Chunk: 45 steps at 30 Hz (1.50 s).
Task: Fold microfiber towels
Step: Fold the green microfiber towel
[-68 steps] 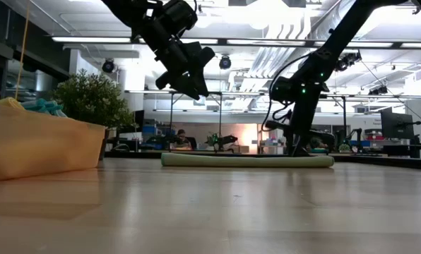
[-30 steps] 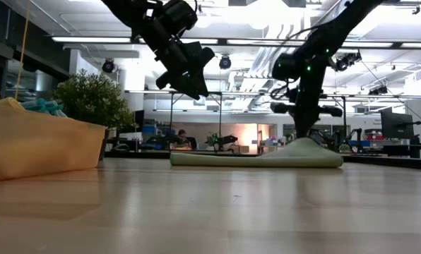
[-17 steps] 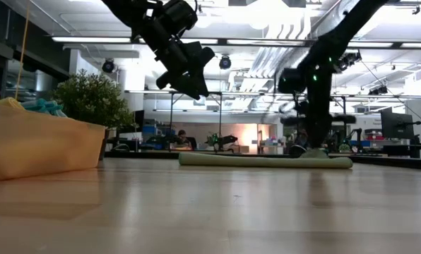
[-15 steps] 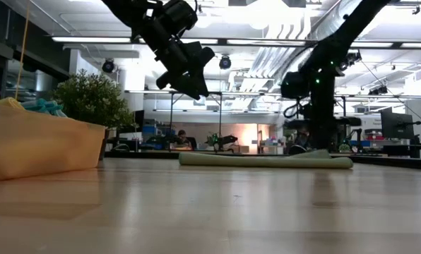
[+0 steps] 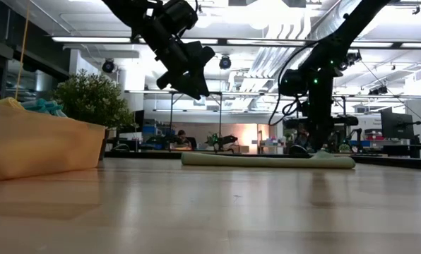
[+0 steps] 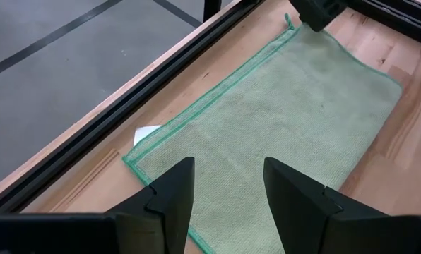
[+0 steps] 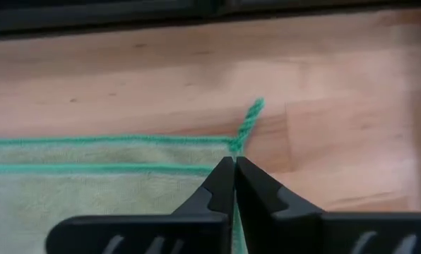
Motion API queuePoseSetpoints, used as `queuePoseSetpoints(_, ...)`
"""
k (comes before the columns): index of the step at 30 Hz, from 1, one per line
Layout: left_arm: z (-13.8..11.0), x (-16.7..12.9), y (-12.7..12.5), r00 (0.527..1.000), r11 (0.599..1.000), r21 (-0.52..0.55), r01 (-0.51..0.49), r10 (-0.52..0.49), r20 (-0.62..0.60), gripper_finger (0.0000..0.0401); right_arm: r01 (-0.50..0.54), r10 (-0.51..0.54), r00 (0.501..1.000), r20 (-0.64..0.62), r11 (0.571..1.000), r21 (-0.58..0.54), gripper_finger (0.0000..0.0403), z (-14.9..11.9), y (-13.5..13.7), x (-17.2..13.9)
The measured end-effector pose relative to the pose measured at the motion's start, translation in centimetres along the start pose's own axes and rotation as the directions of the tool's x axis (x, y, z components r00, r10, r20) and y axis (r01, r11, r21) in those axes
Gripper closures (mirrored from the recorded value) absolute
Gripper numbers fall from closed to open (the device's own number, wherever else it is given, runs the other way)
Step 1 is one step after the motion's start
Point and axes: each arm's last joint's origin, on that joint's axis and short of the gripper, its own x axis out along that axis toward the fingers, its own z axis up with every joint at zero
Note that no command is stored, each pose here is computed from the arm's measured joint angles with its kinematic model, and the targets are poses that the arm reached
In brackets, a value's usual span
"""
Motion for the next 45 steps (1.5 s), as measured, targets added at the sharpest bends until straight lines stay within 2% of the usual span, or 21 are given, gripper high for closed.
queuePoseSetpoints(5, 0.0, 0.0, 0.0, 1.0, 1.0, 0.0, 0.0, 0.0, 0.0, 0.0242, -0.016, 0.016, 1.0, -0.009, 1.0, -0.005, 0.0373, 0.3, -0.2, 0.1)
queuePoseSetpoints(8, 0.0, 0.0, 0.0, 1.0, 1.0, 0.0, -0.001, 0.001, -0.002, 0.0242, -0.001, 0.001, 1.0, -0.018, 1.0, 0.007, 0.0329, 0.6, -0.7, 0.2)
queuePoseSetpoints(13, 0.0, 0.0, 0.0, 1.0, 1.0, 0.028, -0.002, 0.002, -0.004, 0.0242, -0.01, 0.01, 1.0, -0.003, 0.999, -0.04, 0.0245, 1.1, -1.5, -0.8)
queuePoseSetpoints(16, 0.0, 0.0, 0.0, 1.0, 0.999, 0.041, 0.012, -0.012, -0.003, 0.0242, -0.095, 0.101, 0.995, 0.026, 0.981, -0.17, 0.0206, 1.2, -1.4, -2.6)
queuePoseSetpoints(18, -0.2, 0.0, -0.6, 0.997, 0.989, 0.124, 0.079, -0.076, -0.022, 0.0242, -0.178, 0.193, 0.981, 0.012, 0.928, -0.326, 0.019, 0.9, -1.2, -4.1)
queuePoseSetpoints(21, -1.3, 0.0, -2.0, 0.987, 0.944, 0.296, 0.149, -0.124, -0.102, 0.0242, -0.312, 0.326, 0.943, -0.067, 0.796, -0.519, 0.018, 0.0, -1.1, -6.1)
queuePoseSetpoints(24, -2.7, 0.4, -3.5, 0.976, 0.865, 0.463, 0.191, -0.118, -0.183, 0.0242, -0.413, 0.418, 0.899, -0.134, 0.705, -0.576, 0.0179, -0.8, -1.2, -7.8)
queuePoseSetpoints(28, -4.8, 2.1, -4.7, 0.954, 0.739, 0.627, 0.247, -0.072, -0.29, 0.0242, -0.45, 0.473, 0.871, -0.131, 0.665, -0.596, 0.0179, -1.4, -1.2, -9.3)
queuePoseSetpoints(32, -6.7, 4.5, -4.8, 0.938, 0.651, 0.718, 0.246, 0.025, -0.345, 0.0242, -0.458, 0.495, 0.861, -0.12, 0.649, -0.608, 0.0179, -1.6, -1.1, -9.9)
queuePoseSetpoints(36, -7.7, 5.9, -4.5, 0.917, 0.615, 0.731, 0.296, 0.03, -0.397, 0.0242, -0.457, 0.489, 0.863, -0.126, 0.651, -0.606, 0.0179, -1.6, -1.2, -9.9)
queuePoseSetpoints(40, -8.3, 6.7, -4.6, 0.907, 0.602, 0.729, 0.324, 0.022, -0.421, 0.0242, -0.456, 0.488, 0.863, -0.129, 0.645, -0.614, 0.0179, -1.7, -1.2, -9.9)
queuePoseSetpoints(45, -9.3, 7.7, -4.5, 0.879, 0.609, 0.695, 0.383, -0.008, -0.477, 0.0242, -0.526, 0.511, 0.824, -0.246, 0.526, -0.668, 0.0179, -2.2, -1.4, -9.9)
